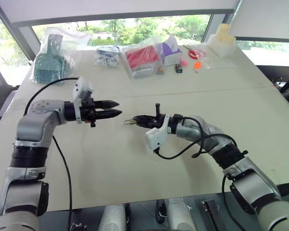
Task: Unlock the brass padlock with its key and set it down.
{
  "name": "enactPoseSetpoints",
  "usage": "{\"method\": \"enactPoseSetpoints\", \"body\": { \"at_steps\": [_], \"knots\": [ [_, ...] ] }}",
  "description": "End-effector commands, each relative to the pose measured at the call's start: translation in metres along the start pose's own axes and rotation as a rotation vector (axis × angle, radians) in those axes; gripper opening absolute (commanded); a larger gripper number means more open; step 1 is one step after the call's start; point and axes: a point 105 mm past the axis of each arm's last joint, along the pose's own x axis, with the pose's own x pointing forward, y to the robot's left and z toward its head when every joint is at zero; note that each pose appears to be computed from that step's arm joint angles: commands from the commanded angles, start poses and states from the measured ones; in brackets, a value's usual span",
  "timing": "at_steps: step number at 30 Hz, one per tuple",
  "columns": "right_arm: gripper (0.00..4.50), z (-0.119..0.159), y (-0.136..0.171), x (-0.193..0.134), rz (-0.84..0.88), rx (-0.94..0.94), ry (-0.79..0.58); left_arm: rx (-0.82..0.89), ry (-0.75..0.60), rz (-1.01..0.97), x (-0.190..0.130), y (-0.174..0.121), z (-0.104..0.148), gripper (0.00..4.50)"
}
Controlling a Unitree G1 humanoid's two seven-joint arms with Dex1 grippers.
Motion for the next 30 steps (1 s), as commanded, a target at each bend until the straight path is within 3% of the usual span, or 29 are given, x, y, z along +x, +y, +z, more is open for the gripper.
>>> {"method": "enactPoseSetpoints", "body": {
  "at_steps": [1, 2, 21, 30],
  "knots": [
    [0.00, 0.001, -0.015, -0.003, -0.059, 0.008, -0.010, 0.044, -0.007, -0.036, 0.006, -0.010, 0.005, 0.20],
    [0.00, 0.001, -0.015, -0.003, -0.060, 0.008, -0.012, 0.040, -0.005, -0.039, 0.007, -0.011, 0.003, 0.05],
    [0.00, 0.006, -0.022, -0.004, -0.067, 0.009, -0.026, 0.039, 0.111, -0.037, 0.030, -0.004, -0.051, 0.05],
    [0.00, 0.009, -0.023, -0.005, -0.076, 0.014, -0.034, 0.029, 0.064, 0.070, 0.029, 0.016, -0.050, 0.05]
  ]
}}
